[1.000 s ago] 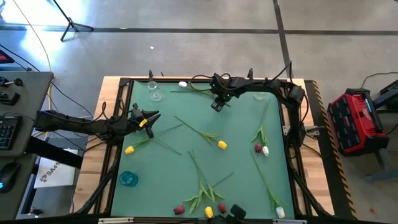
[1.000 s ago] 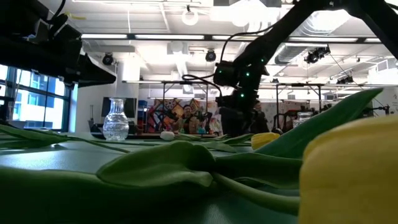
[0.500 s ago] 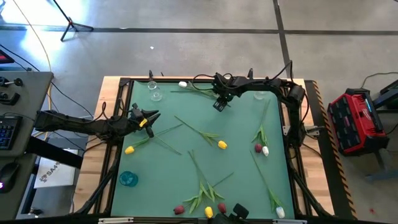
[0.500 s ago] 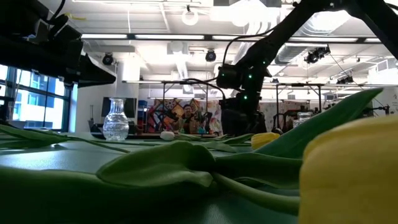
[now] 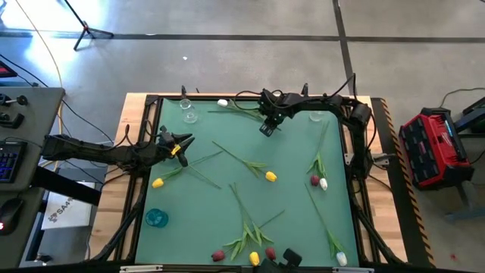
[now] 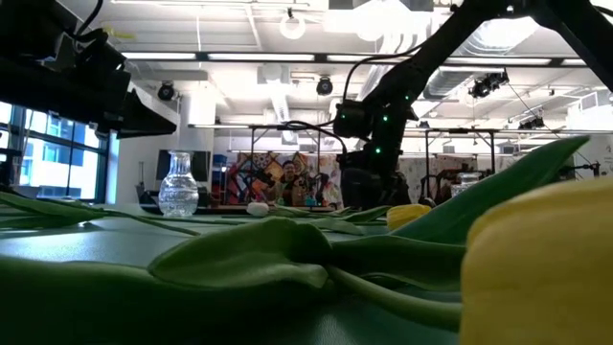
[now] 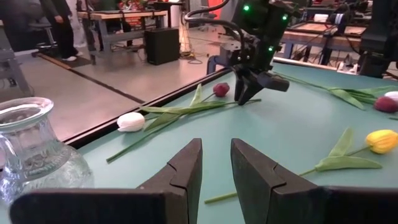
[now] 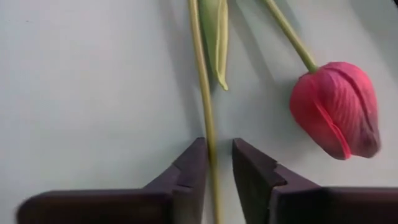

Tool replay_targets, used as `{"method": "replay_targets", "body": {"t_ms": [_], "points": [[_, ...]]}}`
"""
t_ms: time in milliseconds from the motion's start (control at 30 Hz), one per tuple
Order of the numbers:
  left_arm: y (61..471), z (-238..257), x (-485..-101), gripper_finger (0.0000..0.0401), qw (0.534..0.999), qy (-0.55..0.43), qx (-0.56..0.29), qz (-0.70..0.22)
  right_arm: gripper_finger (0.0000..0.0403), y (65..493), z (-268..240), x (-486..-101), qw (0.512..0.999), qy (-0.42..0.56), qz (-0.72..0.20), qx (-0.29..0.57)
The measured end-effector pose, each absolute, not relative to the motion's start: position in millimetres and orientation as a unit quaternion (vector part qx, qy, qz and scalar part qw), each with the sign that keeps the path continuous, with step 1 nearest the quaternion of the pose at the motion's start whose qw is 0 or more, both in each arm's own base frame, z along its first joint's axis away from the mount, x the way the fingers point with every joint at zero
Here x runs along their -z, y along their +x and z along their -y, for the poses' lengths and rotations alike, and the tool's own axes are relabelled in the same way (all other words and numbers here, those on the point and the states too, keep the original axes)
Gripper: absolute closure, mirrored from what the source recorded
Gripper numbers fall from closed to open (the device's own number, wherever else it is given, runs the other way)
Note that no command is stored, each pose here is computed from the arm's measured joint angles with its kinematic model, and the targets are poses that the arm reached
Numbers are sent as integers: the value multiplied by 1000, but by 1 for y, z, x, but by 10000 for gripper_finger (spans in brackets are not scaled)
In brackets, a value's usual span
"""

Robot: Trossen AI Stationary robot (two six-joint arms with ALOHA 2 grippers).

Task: Sort flowers into vase by color
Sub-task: Put the white flower into the left transparent vase

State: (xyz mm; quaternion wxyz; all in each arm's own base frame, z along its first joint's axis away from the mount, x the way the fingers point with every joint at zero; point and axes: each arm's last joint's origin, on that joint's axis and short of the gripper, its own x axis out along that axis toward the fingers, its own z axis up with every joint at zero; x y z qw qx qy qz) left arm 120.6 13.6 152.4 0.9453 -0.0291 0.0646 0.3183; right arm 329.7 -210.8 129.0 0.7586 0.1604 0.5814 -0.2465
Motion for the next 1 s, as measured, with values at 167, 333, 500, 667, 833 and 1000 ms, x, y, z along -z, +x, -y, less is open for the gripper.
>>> {"method": "replay_targets", "body": {"t_ms": [167,333,500,667,833,1000], "points": [[120,-14,-153,328,940,-26,-335,-63,396,331,210,-126,761,155,-585,233],[119,-16,-153,328,931,-24,-358,-61,394,331,211,-127,764,158,-579,234],[118,-18,-153,328,922,-23,-383,-58,400,337,208,-132,784,169,-552,228],[118,-21,-153,328,917,-38,-393,-52,402,343,198,-149,805,151,-527,226],[118,-22,-154,328,915,-65,-396,-38,402,347,181,-182,833,137,-490,219],[119,-21,-154,327,919,-103,-380,-21,403,353,161,-213,865,113,-443,206]]}}
